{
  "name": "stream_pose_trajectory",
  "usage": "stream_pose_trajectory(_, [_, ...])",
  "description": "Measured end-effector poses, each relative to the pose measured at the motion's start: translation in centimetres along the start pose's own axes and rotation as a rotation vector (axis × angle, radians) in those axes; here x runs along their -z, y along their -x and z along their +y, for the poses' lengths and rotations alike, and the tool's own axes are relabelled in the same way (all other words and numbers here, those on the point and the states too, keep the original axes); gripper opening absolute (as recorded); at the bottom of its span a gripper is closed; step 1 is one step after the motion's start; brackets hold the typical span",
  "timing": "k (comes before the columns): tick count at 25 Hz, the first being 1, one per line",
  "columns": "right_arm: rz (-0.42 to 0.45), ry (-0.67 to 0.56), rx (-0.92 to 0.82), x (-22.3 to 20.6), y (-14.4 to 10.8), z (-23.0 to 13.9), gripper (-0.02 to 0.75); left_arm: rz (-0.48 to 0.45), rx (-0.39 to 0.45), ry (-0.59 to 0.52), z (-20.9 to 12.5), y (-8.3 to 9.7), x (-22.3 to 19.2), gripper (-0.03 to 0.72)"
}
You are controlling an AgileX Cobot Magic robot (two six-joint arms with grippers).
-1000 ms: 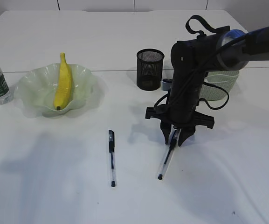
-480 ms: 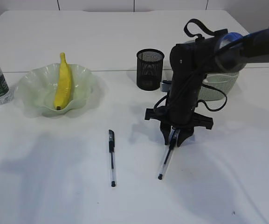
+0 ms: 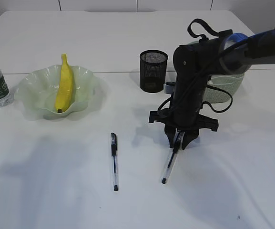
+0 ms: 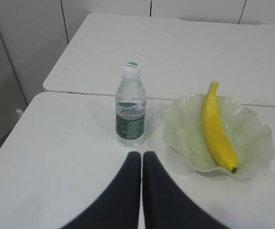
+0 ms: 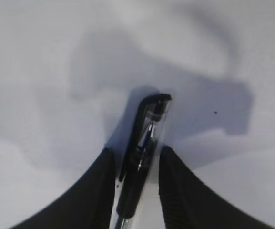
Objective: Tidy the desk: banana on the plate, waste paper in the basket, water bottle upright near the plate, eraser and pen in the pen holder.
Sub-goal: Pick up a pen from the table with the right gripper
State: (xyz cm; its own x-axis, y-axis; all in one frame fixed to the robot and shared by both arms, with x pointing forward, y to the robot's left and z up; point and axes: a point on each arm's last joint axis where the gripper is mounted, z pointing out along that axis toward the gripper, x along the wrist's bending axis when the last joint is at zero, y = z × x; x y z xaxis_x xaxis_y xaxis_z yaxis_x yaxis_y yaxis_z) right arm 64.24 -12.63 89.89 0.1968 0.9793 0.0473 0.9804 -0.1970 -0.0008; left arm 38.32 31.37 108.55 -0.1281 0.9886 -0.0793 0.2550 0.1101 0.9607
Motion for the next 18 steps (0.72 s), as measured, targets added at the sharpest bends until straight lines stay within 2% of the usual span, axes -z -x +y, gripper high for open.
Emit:
stream_pose_trajectory(6, [-0.032, 0.023, 0.024, 0.04, 0.28, 0.22, 0.244, 0.001, -0.006, 0.0, 0.0, -0.01, 0.0, -0.024])
stream_pose_trajectory(14, [-0.032, 0.024, 0.024, 0.04, 0.28, 0.23, 0.244, 0.002, -0.008, 0.001, 0.01, -0.01, 0.0, -0.024])
stream_pose_trajectory(18, [-0.019, 0.021, 0.017, 0.04, 0.16, 0.21, 0.169, 0.002, -0.01, 0.001, 0.01, -0.02, 0.0, -0.024])
